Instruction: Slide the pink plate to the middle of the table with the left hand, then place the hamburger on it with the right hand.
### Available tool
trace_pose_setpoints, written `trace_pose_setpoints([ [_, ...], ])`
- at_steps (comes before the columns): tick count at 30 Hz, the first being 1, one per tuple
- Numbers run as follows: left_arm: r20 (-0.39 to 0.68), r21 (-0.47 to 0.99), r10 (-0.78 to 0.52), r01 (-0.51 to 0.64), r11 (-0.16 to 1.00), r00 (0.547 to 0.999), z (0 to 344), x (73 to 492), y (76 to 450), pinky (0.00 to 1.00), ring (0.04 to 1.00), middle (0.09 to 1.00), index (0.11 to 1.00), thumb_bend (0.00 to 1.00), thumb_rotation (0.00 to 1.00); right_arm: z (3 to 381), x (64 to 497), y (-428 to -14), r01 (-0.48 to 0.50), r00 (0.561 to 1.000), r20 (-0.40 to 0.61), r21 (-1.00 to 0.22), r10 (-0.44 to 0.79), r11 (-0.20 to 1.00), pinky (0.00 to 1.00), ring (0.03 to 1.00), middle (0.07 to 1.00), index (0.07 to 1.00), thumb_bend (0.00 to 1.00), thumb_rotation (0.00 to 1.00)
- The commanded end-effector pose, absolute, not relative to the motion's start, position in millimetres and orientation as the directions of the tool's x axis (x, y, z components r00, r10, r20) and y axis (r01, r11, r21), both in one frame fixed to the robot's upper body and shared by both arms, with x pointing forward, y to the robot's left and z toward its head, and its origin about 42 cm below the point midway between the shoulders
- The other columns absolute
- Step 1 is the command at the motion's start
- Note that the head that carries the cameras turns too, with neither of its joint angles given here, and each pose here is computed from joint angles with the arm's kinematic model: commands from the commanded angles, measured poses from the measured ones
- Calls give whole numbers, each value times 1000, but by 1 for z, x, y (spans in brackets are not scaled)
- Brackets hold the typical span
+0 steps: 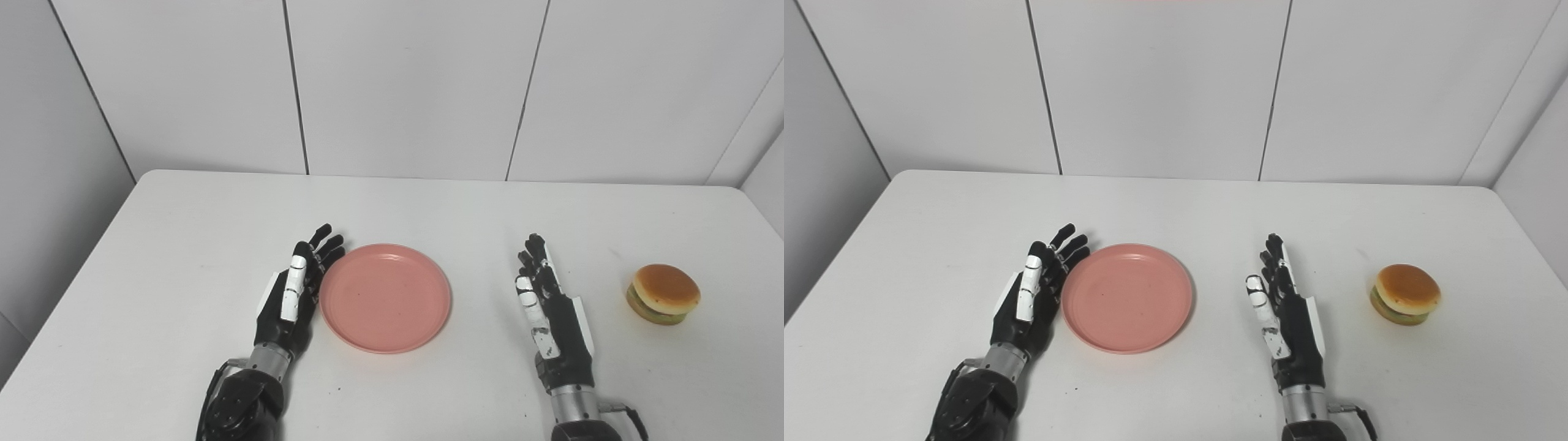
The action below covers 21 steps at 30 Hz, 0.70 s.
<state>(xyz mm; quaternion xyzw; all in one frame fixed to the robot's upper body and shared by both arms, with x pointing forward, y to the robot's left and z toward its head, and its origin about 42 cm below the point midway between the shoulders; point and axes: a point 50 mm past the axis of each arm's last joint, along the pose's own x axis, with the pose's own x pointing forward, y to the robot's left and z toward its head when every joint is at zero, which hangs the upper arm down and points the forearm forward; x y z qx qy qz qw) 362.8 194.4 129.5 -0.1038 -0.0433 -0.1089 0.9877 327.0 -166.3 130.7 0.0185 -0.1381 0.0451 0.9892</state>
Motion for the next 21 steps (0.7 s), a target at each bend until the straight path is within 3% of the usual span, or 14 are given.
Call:
trace_pose_setpoints([
  [1, 41, -230, -223, 226, 947, 974, 105, 347, 185, 938, 901, 893, 882, 605, 1000, 83, 303, -157, -90, 991, 106, 55, 83, 994, 1000, 983, 994, 987, 597, 845],
  [8, 75, -235, -233, 245, 941, 969, 101, 338, 172, 901, 882, 880, 864, 622, 997, 85, 302, -155, -107, 990, 100, 42, 103, 993, 1000, 989, 1000, 996, 556, 868],
  [12, 82, -214, -268, 279, 936, 960, 103, 329, 163, 972, 925, 920, 909, 592, 1000, 86, 301, -153, -110, 990, 91, 47, 105, 993, 1000, 989, 998, 993, 570, 854],
  [21, 65, -220, -281, 288, 932, 958, 103, 321, 149, 969, 917, 906, 901, 595, 1000, 88, 301, -154, -108, 990, 95, 41, 104, 993, 1000, 981, 997, 991, 536, 873],
])
